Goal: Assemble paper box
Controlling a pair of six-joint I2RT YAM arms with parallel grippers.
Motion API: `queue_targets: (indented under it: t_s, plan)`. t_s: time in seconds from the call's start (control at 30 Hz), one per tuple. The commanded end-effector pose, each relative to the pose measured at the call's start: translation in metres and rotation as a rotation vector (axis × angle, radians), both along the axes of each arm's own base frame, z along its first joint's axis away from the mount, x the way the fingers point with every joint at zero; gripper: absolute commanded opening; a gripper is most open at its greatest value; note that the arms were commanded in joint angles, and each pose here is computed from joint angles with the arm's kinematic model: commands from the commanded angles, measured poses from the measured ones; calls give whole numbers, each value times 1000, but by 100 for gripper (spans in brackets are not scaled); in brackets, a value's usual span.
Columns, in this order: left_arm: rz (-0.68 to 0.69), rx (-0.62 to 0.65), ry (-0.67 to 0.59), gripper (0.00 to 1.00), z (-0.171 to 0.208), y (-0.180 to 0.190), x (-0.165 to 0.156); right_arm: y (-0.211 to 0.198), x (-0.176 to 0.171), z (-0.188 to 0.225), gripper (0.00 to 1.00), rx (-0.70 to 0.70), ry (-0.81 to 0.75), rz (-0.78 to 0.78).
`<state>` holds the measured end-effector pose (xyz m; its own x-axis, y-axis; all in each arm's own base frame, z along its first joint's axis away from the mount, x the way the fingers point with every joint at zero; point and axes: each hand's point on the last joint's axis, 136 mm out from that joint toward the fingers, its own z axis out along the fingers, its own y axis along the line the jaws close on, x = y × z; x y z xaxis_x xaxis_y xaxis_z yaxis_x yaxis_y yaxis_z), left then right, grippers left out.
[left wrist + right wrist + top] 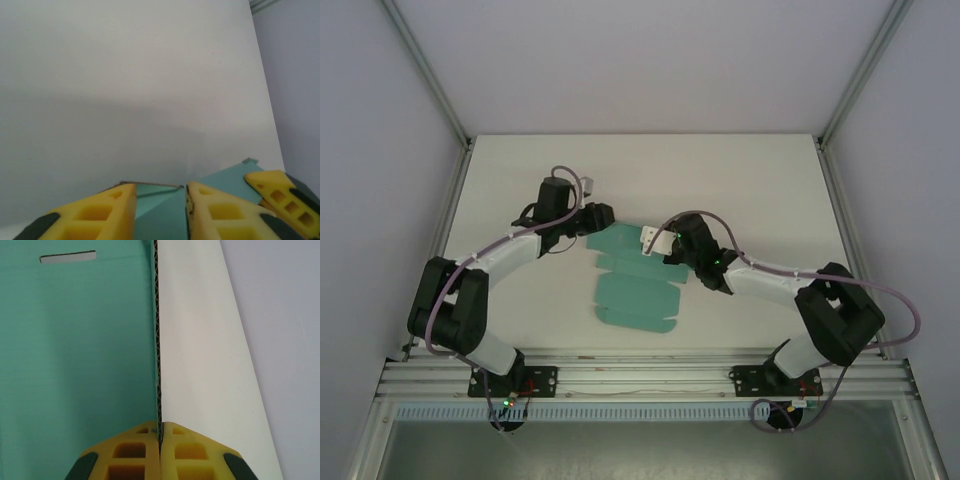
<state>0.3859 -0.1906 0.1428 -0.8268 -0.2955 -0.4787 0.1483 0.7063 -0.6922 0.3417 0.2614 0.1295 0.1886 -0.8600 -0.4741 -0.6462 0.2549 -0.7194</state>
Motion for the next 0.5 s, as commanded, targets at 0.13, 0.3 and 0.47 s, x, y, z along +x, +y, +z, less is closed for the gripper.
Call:
queue_targets:
  t_s: [0.13, 0.3, 0.47]
  plan:
    - [-108, -3, 1, 24, -3, -21, -20, 7, 16, 22, 0, 46, -55, -44]
    - [-124, -53, -9, 24, -2, -36, -19, 11, 18, 23, 0, 79, -44, -57]
    - [-77, -148, -33, 24, 7, -45, -6, 24, 11, 21, 0, 97, -48, -22]
